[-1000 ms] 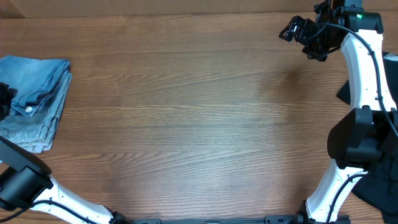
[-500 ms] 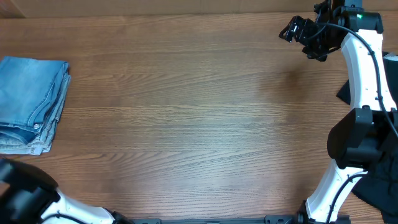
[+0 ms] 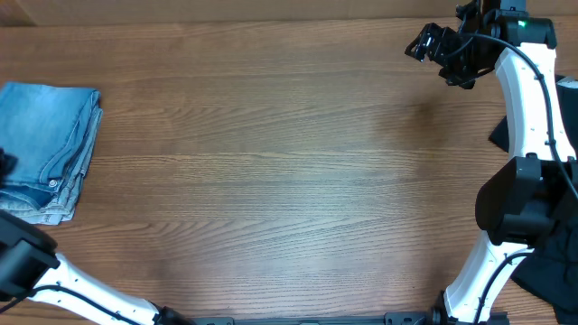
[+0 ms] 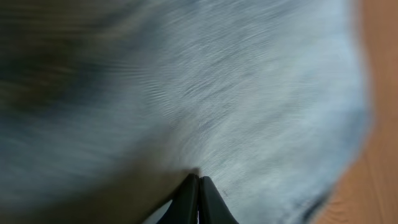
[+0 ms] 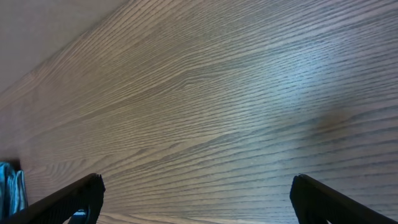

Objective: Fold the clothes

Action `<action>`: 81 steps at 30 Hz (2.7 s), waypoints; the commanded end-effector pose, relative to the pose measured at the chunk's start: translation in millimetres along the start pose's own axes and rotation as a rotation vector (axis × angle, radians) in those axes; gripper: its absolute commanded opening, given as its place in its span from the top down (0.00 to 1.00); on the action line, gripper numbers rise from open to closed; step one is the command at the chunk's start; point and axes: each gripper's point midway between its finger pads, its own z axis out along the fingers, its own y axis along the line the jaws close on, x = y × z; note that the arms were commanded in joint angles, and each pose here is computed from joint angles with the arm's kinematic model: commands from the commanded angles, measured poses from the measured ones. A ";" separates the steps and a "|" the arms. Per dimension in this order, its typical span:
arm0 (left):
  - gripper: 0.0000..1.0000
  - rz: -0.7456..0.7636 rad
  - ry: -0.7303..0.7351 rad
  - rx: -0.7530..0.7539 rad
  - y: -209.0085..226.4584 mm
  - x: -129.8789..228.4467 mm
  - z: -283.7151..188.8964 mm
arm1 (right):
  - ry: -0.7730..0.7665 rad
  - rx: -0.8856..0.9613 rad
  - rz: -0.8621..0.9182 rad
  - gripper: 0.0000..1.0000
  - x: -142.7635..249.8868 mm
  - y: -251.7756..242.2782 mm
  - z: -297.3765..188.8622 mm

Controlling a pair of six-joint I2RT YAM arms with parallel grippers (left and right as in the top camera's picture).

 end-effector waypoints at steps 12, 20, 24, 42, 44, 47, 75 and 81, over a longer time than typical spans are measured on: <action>0.96 0.026 -0.036 0.510 -39.3 12.2 -16.5 | 0.000 -0.001 -0.006 0.00 0.2 0.8 0.1; 0.00 0.603 -0.191 0.467 -303.8 124.3 -106.7 | 0.000 -0.001 -0.006 0.00 0.2 0.8 0.1; 0.00 0.844 -0.085 0.465 -386.8 245.5 -70.2 | 0.000 -0.001 -0.006 0.00 0.2 0.8 0.1; 0.00 1.132 0.151 0.596 -437.3 435.0 -64.8 | 0.000 -0.001 -0.006 0.00 0.2 0.8 0.1; 0.00 1.132 0.153 0.595 -436.8 435.2 -64.7 | -0.036 -0.016 -0.031 0.00 -1.6 14.8 -17.9; 0.00 1.132 0.153 0.595 -436.8 435.2 -64.7 | -0.140 -0.065 -0.108 0.00 -0.6 55.3 -72.2; 0.00 1.132 0.153 0.595 -436.8 435.2 -64.7 | -0.976 -0.310 -0.459 0.00 304.7 26.2 -301.1; 0.00 1.132 0.153 0.595 -436.8 435.2 -64.7 | -1.011 -0.314 -0.455 0.00 269.6 24.9 -228.4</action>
